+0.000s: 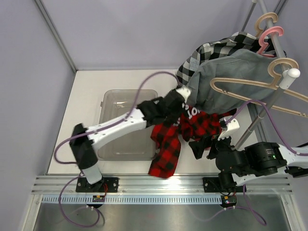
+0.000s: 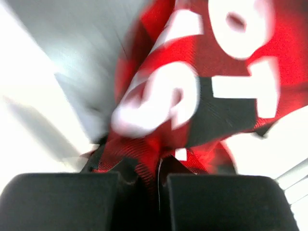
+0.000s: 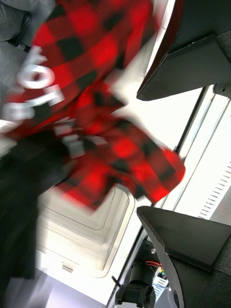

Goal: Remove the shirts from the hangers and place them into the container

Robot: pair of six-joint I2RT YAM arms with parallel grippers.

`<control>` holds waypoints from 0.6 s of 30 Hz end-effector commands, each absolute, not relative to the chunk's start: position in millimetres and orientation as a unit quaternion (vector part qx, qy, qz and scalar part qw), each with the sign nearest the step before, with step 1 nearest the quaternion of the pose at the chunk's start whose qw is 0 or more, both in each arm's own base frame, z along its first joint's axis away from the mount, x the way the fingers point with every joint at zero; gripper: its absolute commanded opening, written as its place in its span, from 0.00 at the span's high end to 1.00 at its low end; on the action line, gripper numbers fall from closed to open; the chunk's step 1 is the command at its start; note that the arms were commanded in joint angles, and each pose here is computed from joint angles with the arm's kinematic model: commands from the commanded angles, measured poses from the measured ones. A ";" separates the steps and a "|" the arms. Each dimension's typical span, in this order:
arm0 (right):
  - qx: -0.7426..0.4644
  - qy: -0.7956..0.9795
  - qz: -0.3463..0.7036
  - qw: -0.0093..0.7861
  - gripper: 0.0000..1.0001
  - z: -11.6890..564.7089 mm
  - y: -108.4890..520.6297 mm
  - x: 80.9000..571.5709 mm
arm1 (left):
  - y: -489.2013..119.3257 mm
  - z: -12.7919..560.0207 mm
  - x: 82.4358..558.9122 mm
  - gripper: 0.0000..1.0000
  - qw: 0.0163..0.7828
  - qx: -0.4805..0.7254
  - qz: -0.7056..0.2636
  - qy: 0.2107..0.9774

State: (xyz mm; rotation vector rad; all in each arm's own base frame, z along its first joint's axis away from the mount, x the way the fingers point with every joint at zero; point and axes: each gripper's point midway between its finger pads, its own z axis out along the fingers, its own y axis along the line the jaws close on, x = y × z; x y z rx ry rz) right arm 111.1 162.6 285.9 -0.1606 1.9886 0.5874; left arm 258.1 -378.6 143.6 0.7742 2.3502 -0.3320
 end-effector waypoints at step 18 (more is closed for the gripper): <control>-0.070 0.809 0.251 0.528 0.01 302.1 170.8 114.2 | -138.9 637.7 274.4 1.00 0.857 0.050 -0.042 0.511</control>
